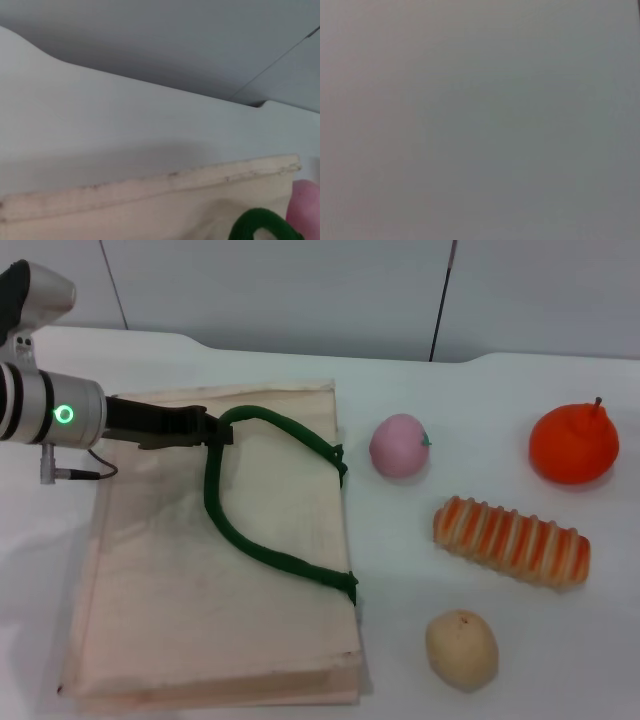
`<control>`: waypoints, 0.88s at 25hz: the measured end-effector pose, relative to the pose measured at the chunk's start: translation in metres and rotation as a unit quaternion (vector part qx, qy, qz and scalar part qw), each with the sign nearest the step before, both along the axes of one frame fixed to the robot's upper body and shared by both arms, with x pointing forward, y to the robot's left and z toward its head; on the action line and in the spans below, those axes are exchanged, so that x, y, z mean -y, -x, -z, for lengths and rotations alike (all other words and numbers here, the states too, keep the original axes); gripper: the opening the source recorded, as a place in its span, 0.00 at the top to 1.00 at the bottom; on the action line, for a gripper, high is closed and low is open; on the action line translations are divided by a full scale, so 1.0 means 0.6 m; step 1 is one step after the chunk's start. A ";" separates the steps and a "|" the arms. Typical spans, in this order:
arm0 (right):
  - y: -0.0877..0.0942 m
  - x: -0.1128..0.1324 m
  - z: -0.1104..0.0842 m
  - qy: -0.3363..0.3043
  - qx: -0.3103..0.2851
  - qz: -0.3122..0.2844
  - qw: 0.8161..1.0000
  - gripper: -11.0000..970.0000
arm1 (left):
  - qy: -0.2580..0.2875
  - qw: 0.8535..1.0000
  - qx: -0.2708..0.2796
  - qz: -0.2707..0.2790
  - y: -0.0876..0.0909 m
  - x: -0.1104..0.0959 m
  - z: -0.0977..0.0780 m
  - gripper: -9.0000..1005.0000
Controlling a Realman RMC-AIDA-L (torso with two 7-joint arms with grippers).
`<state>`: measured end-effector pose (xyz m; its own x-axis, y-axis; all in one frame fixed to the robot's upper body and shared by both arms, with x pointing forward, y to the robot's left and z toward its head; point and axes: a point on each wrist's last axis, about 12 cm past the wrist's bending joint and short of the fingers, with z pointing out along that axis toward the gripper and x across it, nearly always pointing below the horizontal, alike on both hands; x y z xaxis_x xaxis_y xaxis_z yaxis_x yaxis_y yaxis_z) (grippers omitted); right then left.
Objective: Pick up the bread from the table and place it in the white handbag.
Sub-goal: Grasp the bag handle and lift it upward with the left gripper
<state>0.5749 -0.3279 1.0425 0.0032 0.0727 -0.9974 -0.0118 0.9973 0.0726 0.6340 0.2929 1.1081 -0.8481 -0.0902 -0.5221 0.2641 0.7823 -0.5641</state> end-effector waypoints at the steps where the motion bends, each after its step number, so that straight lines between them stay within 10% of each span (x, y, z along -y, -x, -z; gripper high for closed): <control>1: 0.000 0.000 0.000 -0.003 0.001 0.003 1.000 0.09 | 0.000 1.000 0.001 0.000 0.000 0.000 0.000 0.67; 13: 0.008 0.049 0.018 -0.214 -0.048 0.062 0.974 0.09 | 0.134 0.982 0.122 0.058 0.008 0.002 -0.054 0.87; 22: 0.005 0.050 0.014 -0.198 -0.080 0.003 0.977 0.09 | 0.207 0.956 0.176 0.108 0.022 -0.016 -0.108 0.87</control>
